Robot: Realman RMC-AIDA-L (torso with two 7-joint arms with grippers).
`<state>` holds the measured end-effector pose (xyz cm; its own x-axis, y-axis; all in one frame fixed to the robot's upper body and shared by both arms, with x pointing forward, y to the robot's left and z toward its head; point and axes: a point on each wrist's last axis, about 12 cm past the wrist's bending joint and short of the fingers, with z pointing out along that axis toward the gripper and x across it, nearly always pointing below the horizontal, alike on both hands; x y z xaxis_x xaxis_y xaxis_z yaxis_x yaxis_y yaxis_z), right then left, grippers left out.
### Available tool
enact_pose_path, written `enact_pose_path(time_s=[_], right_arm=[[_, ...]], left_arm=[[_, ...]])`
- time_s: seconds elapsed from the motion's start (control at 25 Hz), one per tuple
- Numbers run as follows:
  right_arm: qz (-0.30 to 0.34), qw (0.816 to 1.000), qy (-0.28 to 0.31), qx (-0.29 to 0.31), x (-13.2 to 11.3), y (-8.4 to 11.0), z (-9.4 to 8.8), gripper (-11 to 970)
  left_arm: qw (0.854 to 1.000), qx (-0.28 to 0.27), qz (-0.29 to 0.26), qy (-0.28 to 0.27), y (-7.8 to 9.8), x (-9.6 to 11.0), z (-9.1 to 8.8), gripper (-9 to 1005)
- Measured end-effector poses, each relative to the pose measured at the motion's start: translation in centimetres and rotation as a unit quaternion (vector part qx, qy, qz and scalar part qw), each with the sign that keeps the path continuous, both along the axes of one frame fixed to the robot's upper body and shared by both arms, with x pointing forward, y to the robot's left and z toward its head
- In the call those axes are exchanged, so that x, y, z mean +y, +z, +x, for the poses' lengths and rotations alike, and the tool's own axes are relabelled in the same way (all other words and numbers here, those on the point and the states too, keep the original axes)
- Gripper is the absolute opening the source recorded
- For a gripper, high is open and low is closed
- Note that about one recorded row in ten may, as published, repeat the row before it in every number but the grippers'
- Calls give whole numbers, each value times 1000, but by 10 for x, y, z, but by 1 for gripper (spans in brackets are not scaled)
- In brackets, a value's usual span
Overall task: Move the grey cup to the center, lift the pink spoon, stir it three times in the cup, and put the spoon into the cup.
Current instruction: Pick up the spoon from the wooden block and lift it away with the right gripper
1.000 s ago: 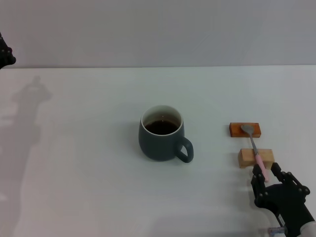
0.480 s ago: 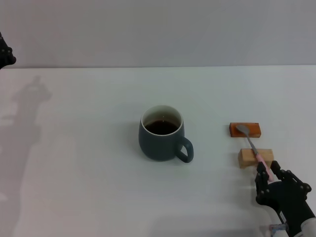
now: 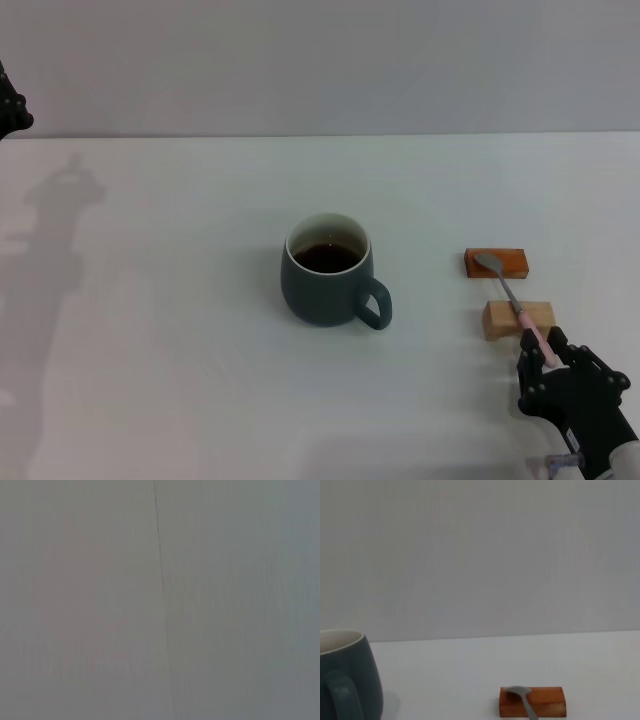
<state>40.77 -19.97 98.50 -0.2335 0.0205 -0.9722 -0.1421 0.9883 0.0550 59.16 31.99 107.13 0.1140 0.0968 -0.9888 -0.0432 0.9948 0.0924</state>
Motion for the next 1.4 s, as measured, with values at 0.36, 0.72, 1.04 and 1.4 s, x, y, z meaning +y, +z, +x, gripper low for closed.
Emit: enact_pose_path(time_s=[0.36,0.72,1.04,1.4], right_arm=[[0,1000,2,0,1,0,1,237],[2,1000,2,0,1,0,1,220],[3,1000,1,-1,1,1,0,185],[4,1000,2,-2,2,1,2,170]], left_arm=[[1000,0,0,0,0,0,0,53],[1000,-1,0,0,0,0,0,55],[1000,-2,0,0,0,0,-1,56],[1000,-3,-1,2,0,1,-1,58]])
